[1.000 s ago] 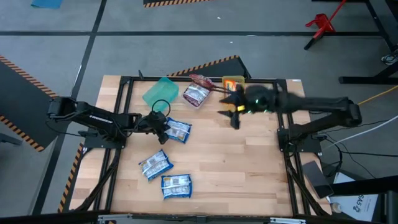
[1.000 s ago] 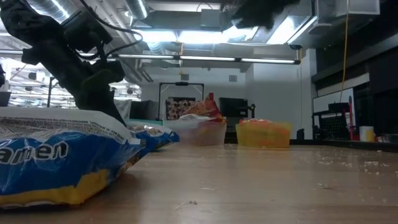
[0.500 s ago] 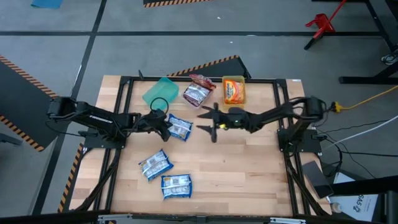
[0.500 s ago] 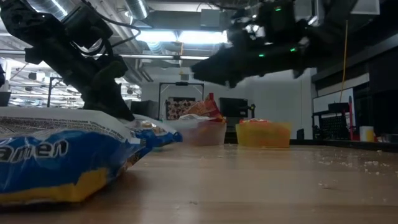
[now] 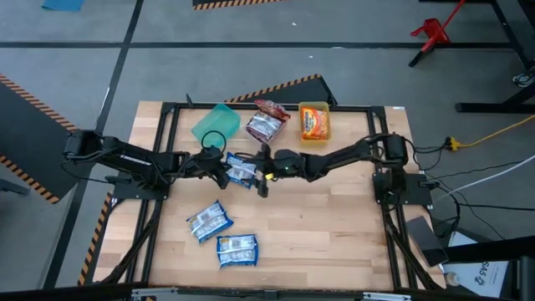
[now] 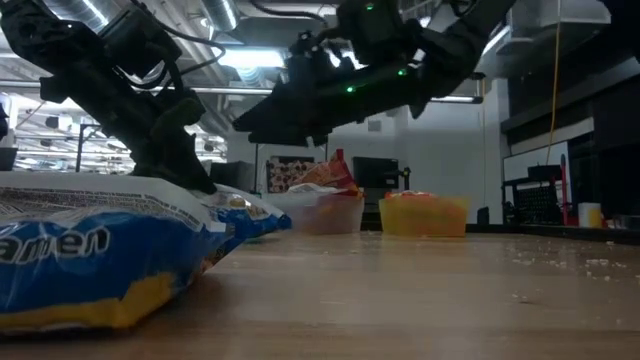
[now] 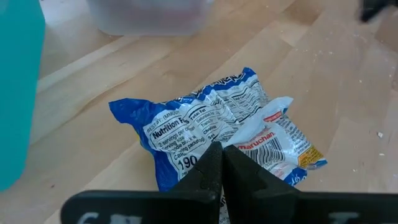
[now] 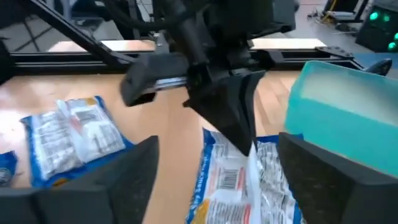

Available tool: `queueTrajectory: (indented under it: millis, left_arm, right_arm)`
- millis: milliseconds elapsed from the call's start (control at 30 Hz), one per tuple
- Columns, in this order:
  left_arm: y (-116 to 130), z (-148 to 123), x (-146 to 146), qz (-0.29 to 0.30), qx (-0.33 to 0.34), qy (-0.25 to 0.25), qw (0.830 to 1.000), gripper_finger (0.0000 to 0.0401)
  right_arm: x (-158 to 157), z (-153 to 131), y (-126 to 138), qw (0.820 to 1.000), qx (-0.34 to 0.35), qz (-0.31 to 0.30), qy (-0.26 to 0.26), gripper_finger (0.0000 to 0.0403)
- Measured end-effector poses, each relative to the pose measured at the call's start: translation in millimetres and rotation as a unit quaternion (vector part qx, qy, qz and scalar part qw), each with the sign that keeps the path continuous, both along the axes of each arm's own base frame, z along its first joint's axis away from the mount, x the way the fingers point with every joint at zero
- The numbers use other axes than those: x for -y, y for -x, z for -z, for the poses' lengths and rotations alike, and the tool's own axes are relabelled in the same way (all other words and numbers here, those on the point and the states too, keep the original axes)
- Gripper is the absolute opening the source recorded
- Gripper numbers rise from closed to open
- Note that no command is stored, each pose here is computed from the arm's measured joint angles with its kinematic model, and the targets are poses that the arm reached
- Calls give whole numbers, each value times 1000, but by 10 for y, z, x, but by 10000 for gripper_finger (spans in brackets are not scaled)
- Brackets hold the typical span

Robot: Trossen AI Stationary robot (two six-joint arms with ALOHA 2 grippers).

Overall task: Sort Maruchan noodles
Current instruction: Put the top blue noodle pack into the blue bin

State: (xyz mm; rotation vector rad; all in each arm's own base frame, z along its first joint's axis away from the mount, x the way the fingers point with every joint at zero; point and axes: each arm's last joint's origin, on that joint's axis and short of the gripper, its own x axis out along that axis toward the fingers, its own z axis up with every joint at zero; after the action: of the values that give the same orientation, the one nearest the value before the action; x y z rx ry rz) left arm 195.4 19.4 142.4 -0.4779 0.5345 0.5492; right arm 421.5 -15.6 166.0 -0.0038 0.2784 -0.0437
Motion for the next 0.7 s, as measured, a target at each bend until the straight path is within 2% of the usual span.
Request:
queueTrajectory:
  millis: [100, 200, 700]
  left_arm:
    - [1, 1, -1, -1, 0, 0, 1000, 0]
    - [0, -1, 0, -2, 1, 1, 1000, 0]
    - [-13, -16, 1, -12, 18, 18, 1000, 0]
  right_arm:
    - [9, 68, -86, 1000, -7, 4, 1, 346]
    - [16, 168, -135, 1000, -19, 13, 2, 364]
    - [60, 513, -173, 996, -52, 64, 18, 359]
